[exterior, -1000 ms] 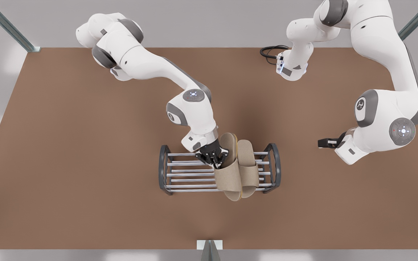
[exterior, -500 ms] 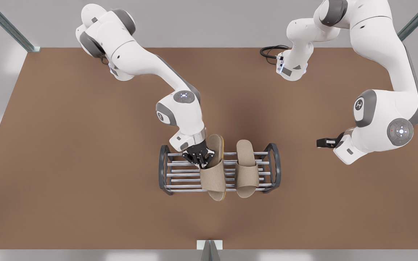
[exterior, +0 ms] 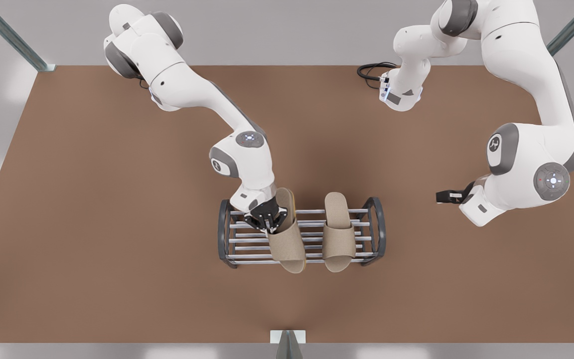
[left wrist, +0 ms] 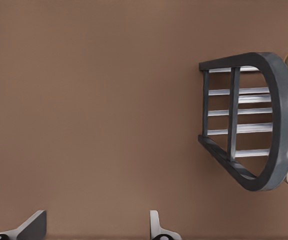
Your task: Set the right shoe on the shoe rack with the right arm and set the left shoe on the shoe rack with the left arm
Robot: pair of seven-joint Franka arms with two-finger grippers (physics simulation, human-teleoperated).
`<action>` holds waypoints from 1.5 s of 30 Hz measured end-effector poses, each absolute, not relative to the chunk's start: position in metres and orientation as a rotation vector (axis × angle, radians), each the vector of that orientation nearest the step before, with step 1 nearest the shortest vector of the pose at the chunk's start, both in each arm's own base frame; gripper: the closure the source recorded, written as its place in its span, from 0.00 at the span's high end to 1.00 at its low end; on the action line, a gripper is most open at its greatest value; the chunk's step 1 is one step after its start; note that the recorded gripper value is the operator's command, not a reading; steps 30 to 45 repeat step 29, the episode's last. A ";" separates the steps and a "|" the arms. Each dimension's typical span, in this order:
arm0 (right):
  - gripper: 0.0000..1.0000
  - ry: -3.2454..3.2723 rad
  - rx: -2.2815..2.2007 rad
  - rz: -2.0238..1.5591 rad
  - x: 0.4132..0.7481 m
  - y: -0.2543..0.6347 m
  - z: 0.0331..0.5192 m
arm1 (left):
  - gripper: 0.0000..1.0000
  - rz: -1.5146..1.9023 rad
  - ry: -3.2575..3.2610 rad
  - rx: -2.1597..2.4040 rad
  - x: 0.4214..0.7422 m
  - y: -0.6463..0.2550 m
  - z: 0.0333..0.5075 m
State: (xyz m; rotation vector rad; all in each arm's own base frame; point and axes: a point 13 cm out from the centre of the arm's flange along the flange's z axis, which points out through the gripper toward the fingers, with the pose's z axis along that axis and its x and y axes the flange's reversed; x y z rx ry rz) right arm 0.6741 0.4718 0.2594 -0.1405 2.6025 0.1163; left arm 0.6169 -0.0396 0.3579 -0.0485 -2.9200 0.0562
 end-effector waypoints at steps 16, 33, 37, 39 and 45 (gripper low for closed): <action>1.00 2.603 -0.070 0.210 0.681 0.418 0.383 | 1.00 0.057 -2.921 -0.048 0.617 -0.039 0.358; 1.00 2.832 0.771 -0.242 0.653 -0.006 0.506 | 1.00 0.054 -2.925 -0.039 0.620 -0.069 0.343; 1.00 2.832 0.771 -0.242 0.653 -0.006 0.506 | 1.00 0.054 -2.925 -0.039 0.620 -0.069 0.343; 1.00 2.832 0.771 -0.242 0.653 -0.006 0.506 | 1.00 0.054 -2.925 -0.039 0.620 -0.069 0.343; 1.00 2.832 0.771 -0.242 0.653 -0.006 0.506 | 1.00 0.054 -2.925 -0.039 0.620 -0.069 0.343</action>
